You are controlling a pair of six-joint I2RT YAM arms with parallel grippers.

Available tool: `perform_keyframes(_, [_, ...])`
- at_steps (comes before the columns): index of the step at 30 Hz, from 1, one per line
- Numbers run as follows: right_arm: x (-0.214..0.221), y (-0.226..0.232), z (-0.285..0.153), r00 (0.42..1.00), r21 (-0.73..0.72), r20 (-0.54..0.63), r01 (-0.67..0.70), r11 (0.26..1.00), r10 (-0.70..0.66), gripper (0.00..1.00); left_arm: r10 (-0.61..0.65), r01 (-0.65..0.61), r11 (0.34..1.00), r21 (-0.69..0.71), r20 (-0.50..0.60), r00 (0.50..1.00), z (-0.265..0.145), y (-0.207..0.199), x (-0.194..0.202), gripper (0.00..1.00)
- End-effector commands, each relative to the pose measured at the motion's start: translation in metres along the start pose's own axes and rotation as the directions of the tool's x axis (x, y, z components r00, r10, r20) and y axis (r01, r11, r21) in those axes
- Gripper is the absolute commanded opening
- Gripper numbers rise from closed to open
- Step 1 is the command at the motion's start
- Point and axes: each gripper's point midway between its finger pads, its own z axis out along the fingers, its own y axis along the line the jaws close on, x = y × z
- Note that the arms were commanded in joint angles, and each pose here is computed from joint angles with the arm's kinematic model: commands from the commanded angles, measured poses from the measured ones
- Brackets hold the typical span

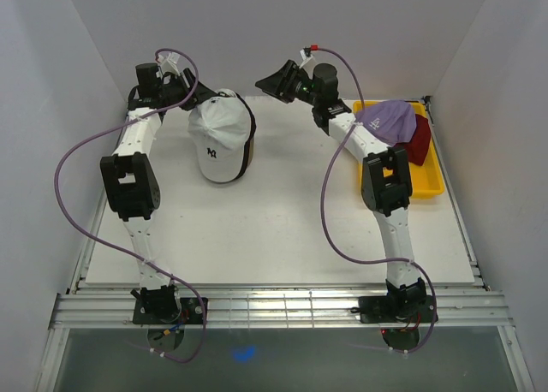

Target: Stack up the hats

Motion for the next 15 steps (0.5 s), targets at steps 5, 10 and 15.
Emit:
perform_keyframes(5, [0.010, 0.036, 0.011, 0.998, -0.163, -0.043, 0.034, 0.986, -0.042, 0.60, -0.025, 0.026, 0.999, 0.020, -0.055, 0.998, 0.000, -0.008, 0.011, 0.61])
perform_keyframes(10, [0.028, 0.039, 0.020, 0.996, -0.182, -0.084, 0.026, 0.983, -0.042, 0.61, -0.032, 0.033, 0.999, 0.030, -0.059, 0.998, 0.001, -0.009, 0.012, 0.61])
perform_keyframes(15, [0.039, 0.044, 0.021, 0.994, -0.201, -0.097, 0.022, 0.979, -0.042, 0.63, -0.037, 0.039, 0.999, 0.026, -0.059, 0.998, 0.002, -0.009, 0.012, 0.61])
